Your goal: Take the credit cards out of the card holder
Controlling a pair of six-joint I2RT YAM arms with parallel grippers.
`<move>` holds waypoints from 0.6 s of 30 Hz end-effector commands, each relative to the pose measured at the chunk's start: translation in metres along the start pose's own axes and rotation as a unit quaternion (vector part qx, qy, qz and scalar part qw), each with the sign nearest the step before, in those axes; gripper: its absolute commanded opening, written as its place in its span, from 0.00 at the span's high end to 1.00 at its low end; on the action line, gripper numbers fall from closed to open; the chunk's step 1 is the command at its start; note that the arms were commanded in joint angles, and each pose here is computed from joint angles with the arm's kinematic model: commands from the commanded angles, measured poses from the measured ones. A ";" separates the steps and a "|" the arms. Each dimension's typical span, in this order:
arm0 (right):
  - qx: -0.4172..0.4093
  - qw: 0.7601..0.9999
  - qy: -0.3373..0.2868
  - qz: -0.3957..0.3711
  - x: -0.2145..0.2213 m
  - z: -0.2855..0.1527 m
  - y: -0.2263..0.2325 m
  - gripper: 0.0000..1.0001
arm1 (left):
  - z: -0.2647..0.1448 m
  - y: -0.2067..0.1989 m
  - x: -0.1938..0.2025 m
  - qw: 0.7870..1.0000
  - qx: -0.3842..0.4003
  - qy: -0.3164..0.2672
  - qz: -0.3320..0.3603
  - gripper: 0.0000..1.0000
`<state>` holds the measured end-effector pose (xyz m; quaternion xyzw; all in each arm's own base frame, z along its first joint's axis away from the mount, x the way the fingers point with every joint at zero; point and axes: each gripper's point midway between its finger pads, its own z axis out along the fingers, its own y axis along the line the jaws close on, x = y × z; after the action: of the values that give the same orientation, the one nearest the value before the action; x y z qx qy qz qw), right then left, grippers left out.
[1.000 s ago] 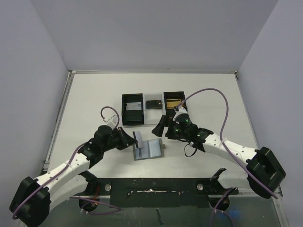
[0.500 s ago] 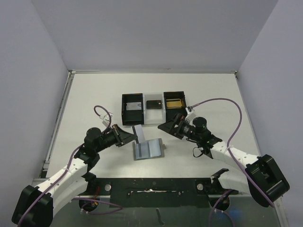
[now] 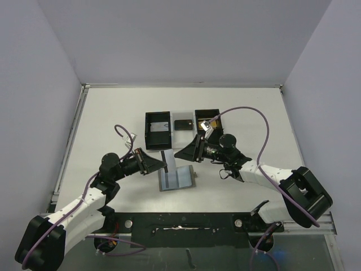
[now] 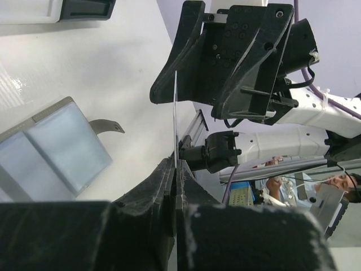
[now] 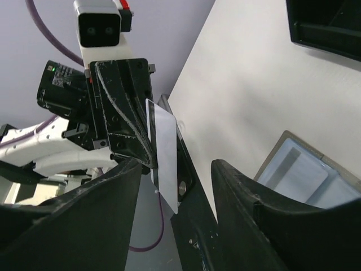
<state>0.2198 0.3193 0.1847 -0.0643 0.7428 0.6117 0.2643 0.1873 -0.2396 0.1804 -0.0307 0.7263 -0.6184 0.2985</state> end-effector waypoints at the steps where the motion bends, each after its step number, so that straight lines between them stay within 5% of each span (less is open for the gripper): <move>1: -0.061 0.997 0.012 -0.047 -0.003 0.006 0.030 0.50 | -0.002 -0.032 -0.008 0.998 0.059 -0.002 0.034 1.00; 18: -0.130 0.988 0.070 -0.048 0.020 0.015 0.056 0.88 | -0.004 -0.044 -0.004 0.995 0.084 0.011 0.048 1.00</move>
<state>0.1903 0.3466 0.1920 -0.1388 0.7128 0.6542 0.2113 0.1760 -0.2435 0.1930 -0.0011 0.7098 -0.6430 0.2876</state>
